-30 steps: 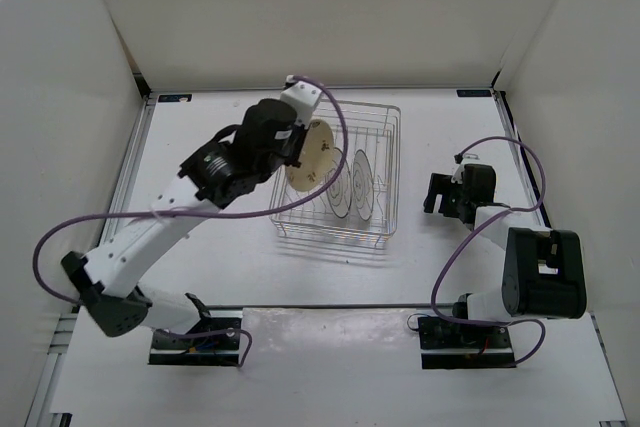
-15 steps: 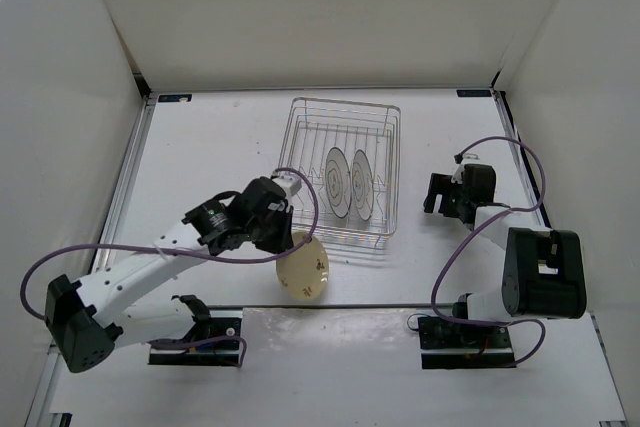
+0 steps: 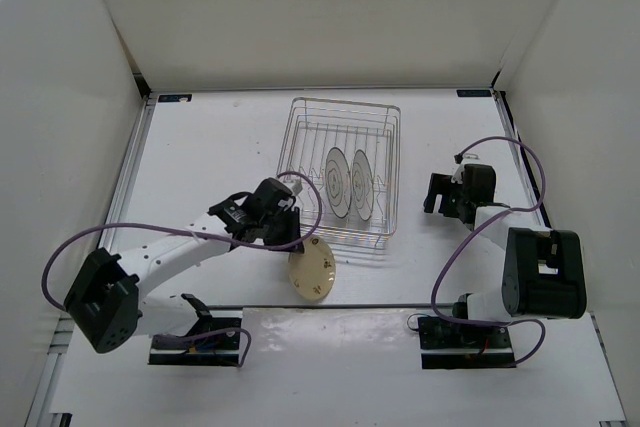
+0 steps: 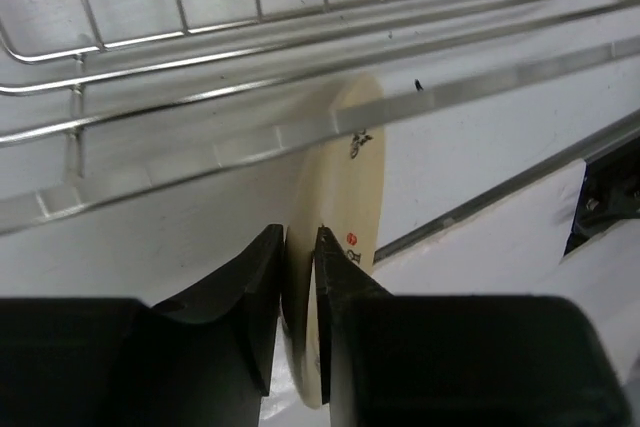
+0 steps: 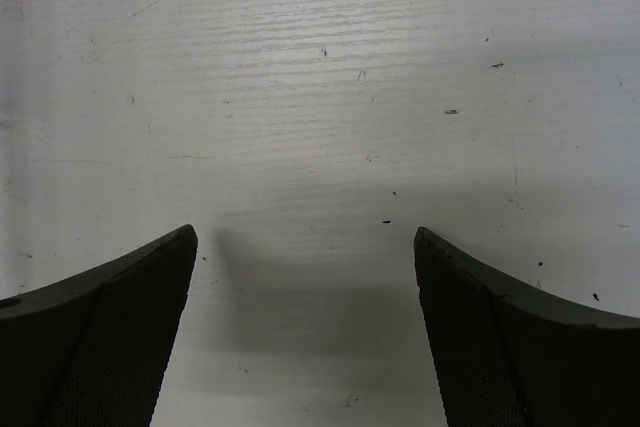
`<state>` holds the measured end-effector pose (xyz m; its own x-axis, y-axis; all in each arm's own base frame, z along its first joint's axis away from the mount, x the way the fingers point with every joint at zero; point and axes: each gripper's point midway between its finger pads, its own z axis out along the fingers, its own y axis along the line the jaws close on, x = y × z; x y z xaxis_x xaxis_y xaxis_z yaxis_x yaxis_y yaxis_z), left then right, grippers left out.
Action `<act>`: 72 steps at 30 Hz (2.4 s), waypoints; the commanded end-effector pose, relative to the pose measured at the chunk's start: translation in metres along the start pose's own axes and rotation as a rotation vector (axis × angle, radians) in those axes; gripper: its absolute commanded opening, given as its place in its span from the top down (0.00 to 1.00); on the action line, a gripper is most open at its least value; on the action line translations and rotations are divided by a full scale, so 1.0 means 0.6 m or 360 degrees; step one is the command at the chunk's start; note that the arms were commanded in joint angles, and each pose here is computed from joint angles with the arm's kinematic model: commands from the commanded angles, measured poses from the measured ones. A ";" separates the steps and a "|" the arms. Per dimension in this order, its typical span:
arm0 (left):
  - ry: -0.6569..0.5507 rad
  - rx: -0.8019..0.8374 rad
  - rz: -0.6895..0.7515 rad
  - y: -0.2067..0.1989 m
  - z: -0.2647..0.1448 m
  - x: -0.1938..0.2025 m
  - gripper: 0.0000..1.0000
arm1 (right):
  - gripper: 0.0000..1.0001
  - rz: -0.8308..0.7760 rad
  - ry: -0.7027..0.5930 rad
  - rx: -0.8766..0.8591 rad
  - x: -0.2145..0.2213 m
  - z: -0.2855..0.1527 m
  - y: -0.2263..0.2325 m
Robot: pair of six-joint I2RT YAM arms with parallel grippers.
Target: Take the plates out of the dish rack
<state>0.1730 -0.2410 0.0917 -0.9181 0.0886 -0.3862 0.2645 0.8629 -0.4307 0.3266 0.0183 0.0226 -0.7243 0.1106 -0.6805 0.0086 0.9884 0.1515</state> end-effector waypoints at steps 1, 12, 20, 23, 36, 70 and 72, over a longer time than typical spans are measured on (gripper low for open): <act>-0.0094 0.0066 -0.0021 -0.016 -0.008 -0.044 0.70 | 0.10 0.0014 0.0046 -0.0007 0.010 -0.002 0.001; -0.0051 -0.0036 -0.0102 0.027 0.005 -0.042 0.00 | 0.10 0.0015 0.0047 -0.0011 0.010 -0.002 0.002; -0.0242 -0.0122 0.0000 0.013 -0.054 -0.108 0.00 | 0.10 0.0014 0.0044 -0.0009 0.010 -0.003 0.002; -0.0334 -0.0168 0.0068 0.006 -0.090 -0.141 0.00 | 0.10 0.0014 0.0044 -0.0009 0.010 -0.002 0.002; -0.0949 -0.0449 0.0380 0.022 -0.193 -0.298 0.00 | 0.10 0.0013 -0.0009 0.0010 0.011 -0.011 -0.001; -0.1066 -0.0726 0.0317 0.208 -0.105 -0.184 0.00 | 0.10 0.0392 -0.0161 -0.0532 -0.175 -0.176 0.147; -0.1061 -0.0720 0.0318 0.206 -0.104 -0.186 0.00 | 0.10 0.0317 -0.0162 -0.0554 -0.187 -0.180 0.180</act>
<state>0.2859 -0.1180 0.1282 -0.4760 0.0960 -0.8742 0.1577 0.9872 0.0225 0.3353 0.0744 0.1603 -0.6509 0.4003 -0.6450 0.0297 0.8624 0.5053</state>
